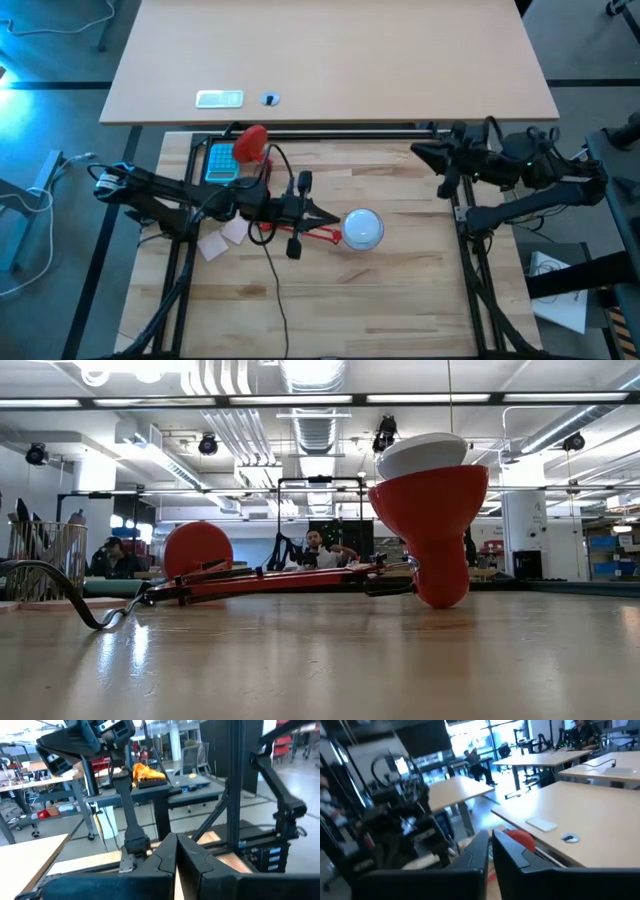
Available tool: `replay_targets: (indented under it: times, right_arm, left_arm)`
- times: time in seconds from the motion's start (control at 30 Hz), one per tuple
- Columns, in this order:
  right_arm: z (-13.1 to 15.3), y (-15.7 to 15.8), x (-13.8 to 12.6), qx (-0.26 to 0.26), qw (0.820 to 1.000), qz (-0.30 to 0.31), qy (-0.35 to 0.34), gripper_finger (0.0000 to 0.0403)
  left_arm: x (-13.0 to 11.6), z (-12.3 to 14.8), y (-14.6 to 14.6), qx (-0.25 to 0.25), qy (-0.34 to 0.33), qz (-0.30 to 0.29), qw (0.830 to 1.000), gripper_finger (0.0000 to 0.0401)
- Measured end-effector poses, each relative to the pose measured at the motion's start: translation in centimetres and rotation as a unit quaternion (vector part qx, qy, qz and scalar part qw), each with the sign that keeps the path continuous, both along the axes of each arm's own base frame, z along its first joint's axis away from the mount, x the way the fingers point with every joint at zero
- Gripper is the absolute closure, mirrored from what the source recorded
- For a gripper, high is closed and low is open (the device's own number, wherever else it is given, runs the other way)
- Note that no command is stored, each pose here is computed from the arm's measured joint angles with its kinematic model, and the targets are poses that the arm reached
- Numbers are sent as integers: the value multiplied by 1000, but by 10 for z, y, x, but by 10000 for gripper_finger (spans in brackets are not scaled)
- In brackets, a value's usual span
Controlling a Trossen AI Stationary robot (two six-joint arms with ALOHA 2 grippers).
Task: Screw lightbulb
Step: Remove the light bulb from the lamp
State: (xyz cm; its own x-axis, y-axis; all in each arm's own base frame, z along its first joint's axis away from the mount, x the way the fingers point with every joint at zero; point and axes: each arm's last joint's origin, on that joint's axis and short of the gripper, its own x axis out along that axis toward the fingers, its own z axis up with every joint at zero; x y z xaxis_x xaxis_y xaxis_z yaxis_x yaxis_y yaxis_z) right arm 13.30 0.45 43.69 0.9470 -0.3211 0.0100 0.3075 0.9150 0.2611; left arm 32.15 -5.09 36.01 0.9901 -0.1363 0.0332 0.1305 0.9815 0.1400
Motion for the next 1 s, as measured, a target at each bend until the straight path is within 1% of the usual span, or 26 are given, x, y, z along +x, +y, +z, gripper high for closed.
replay_targets:
  times: [0.07, 0.17, 0.23, 0.3, 0.33, 0.4, 0.47, 0.5, 0.57, 0.63, 0.7, 0.8, 0.9, 1.0]
  right_arm:
    - [2, -1, -4, 16, 1000, -5, -11, 369]
    - [3, -1, -6, 20, 1000, -5, -12, 346]
    - [0, -1, -12, 31, 1000, 5, 2, 334]
    - [-7, -2, -18, 35, 999, 3, 36, 325]
    - [-12, -3, -22, 31, 997, -12, 63, 321]
    - [-22, -8, -32, 26, 990, -79, 111, 314]
    - [-31, -14, -43, 26, 978, -147, 143, 308]
    - [-34, -15, -46, 24, 973, -171, 155, 306]
    - [-42, -17, -49, 19, 966, -191, 172, 302]
    - [-52, -17, -47, 17, 963, -195, 186, 300]
    - [-69, -16, -42, 20, 958, -187, 215, 299]
    - [-95, -13, -31, 24, 951, -148, 269, 296]
    - [-111, -10, -25, 45, 944, -104, 310, 285]
    - [-120, -8, -19, 57, 936, -90, 335, 270]
  left_arm:
    - [0, 2, 1, -9, -10, 11, 1000, 401]
    - [0, 3, 2, -15, -16, 34, 999, 401]
    - [0, 4, 2, -17, -17, 37, 999, 401]
    - [0, 4, 2, -17, -20, 37, 999, 401]
    - [0, 6, 2, -14, -28, 37, 999, 401]
    - [-1, 10, 2, -2, -53, 37, 998, 401]
    - [-2, 17, 1, 11, -88, 19, 996, 401]
    - [-3, 19, 0, 17, -104, 5, 994, 401]
    - [-4, 23, -1, 26, -128, -16, 991, 401]
    - [-4, 25, 0, 24, -134, -14, 991, 401]
    - [-3, 22, 3, 6, -120, 6, 993, 401]
    - [1, 8, 12, -16, -44, 53, 997, 401]
    - [2, -10, 18, -24, 44, 105, 993, 398]
    - [3, -28, 19, -30, 92, 140, 985, 388]
